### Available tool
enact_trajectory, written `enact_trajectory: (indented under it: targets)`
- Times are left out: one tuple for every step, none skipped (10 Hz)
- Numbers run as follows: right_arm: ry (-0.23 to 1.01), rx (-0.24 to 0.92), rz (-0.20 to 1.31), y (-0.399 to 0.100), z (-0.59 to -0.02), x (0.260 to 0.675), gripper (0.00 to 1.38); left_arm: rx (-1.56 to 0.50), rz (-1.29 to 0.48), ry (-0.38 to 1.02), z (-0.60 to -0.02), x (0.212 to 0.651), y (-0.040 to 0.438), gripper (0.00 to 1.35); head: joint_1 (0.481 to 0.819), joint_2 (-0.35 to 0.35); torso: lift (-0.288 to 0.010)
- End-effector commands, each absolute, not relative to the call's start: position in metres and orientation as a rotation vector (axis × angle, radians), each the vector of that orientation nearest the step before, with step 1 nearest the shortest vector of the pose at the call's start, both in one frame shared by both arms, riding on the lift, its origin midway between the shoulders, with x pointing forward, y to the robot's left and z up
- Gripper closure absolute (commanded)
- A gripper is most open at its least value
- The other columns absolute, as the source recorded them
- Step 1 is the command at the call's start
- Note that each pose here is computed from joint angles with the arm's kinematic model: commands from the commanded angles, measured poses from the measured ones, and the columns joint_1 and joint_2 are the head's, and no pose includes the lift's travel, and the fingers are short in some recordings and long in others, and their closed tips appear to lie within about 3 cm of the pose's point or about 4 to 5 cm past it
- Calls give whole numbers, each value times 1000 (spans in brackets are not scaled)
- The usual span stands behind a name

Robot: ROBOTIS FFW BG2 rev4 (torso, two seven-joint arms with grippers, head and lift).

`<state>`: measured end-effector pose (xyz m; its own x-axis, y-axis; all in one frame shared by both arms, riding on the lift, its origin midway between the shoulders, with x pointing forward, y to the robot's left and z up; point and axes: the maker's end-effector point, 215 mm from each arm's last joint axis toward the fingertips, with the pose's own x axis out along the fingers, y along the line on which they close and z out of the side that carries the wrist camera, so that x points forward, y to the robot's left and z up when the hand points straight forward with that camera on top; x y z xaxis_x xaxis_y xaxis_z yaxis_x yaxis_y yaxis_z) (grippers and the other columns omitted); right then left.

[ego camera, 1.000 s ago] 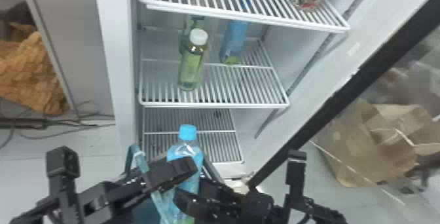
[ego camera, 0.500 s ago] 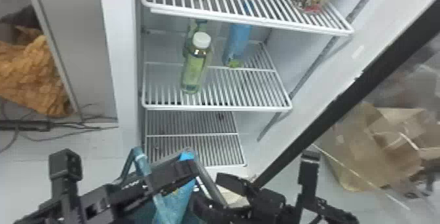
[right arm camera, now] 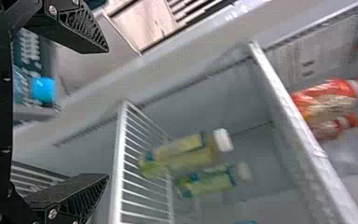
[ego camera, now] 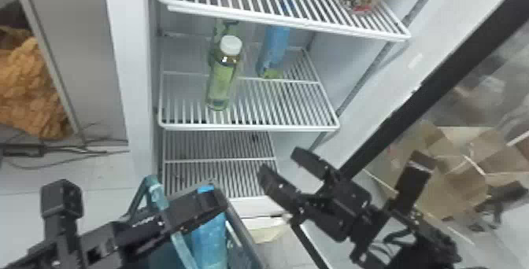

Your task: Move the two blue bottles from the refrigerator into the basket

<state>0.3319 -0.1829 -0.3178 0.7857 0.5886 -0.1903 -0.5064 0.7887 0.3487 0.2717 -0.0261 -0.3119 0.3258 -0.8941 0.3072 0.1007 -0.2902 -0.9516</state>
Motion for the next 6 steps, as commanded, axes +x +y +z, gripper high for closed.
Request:
enact_trajectory:
  targets:
    - [235,267,576,-194,-309,347,121,-1536,-1182,751,-312,271,-26,1197,695,-350,-216]
    - [195,255,556,-200,-304,356,121,-1536,-1182,751,-312,271,-26,1197,695,-350,-216]
    - [152,242,519,-211,-298,367,117,-1538,-1181,748,-311,272,-26,1197,695,-350,-216]
    - [114,238,476,-223,-295,379,117,-1538,-1183,750,-311,271,-26,1197,695,-350,-216]
    - [75,226,440,-234,-291,391,117,-1538,-1183,750,-311,271,-26,1197,695,-350,-216]
    - [56,214,408,-244,-294,402,116,-1538,-1183,750,-311,271,-26,1197,695,-350,-216]
